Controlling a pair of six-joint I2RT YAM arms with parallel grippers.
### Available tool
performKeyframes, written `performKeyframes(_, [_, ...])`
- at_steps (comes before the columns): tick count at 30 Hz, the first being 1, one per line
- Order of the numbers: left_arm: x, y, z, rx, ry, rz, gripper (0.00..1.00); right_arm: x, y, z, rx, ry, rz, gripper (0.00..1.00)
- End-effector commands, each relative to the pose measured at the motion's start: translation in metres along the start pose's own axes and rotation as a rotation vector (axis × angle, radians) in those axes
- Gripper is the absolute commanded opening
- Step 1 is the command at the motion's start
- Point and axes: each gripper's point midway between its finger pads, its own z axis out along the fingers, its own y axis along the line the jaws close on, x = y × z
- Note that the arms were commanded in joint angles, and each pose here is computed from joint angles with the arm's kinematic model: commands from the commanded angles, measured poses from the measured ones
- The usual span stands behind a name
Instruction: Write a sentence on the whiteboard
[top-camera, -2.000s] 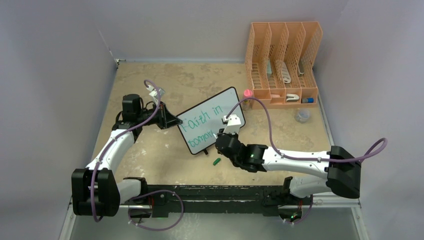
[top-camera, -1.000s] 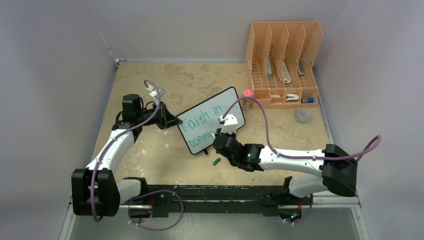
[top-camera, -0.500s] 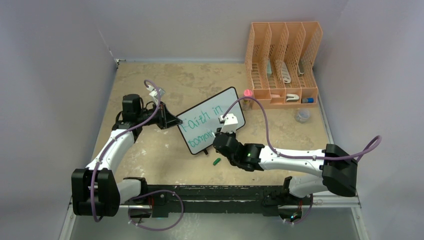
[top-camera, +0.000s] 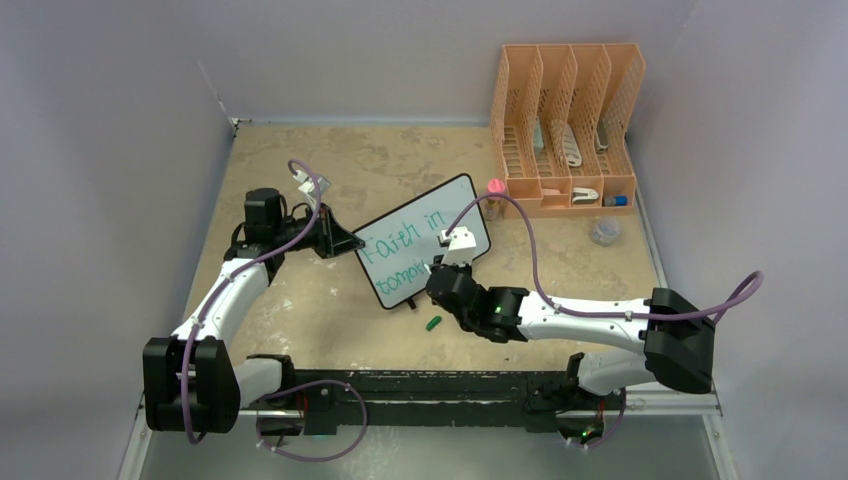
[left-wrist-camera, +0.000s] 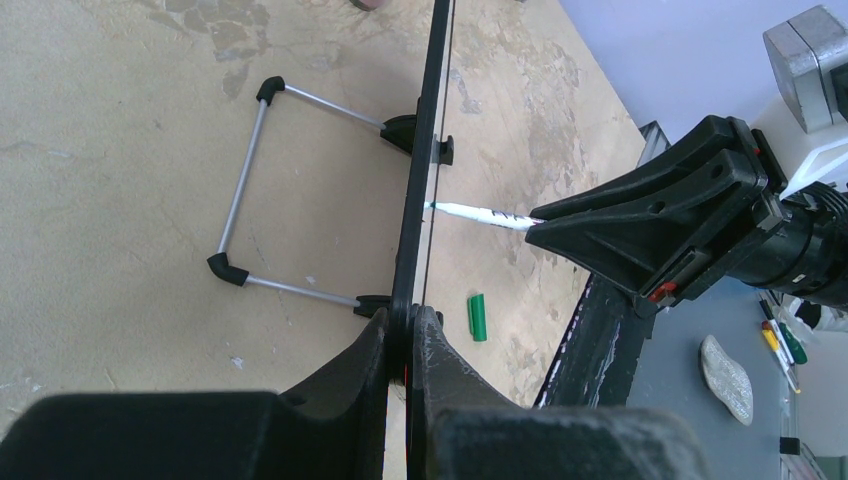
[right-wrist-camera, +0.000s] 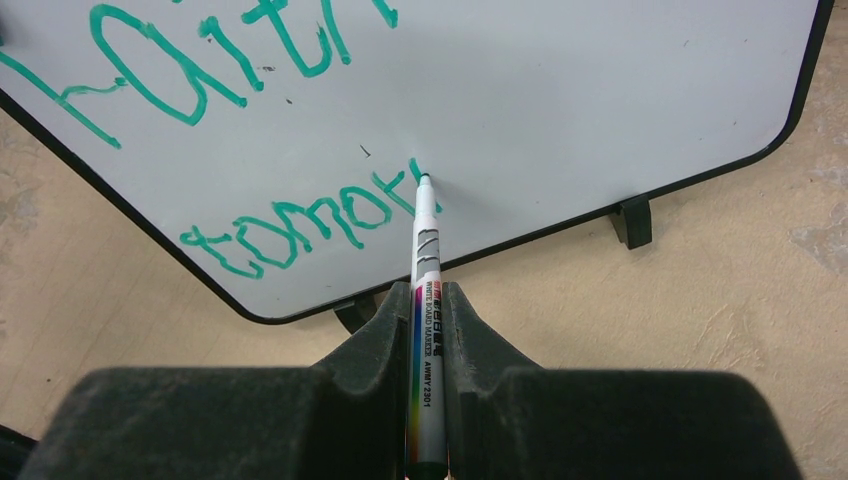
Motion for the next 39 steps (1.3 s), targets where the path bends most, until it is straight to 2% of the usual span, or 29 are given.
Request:
performKeyframes(1, [0.003,0.005,0.001,-0.040,0.020,-0.001,0.00,-0.037,0.005,-0.002,0.009,-0.101,0.074,0.00])
performKeyframes(26, [0.003,0.006,0.001,-0.047,0.019,0.000,0.00,-0.027,-0.006,-0.002,0.035,-0.069,0.090,0.00])
performKeyframes(39, [0.004,0.007,0.001,-0.052,0.021,-0.004,0.00,-0.024,-0.008,-0.009,-0.006,-0.063,0.100,0.00])
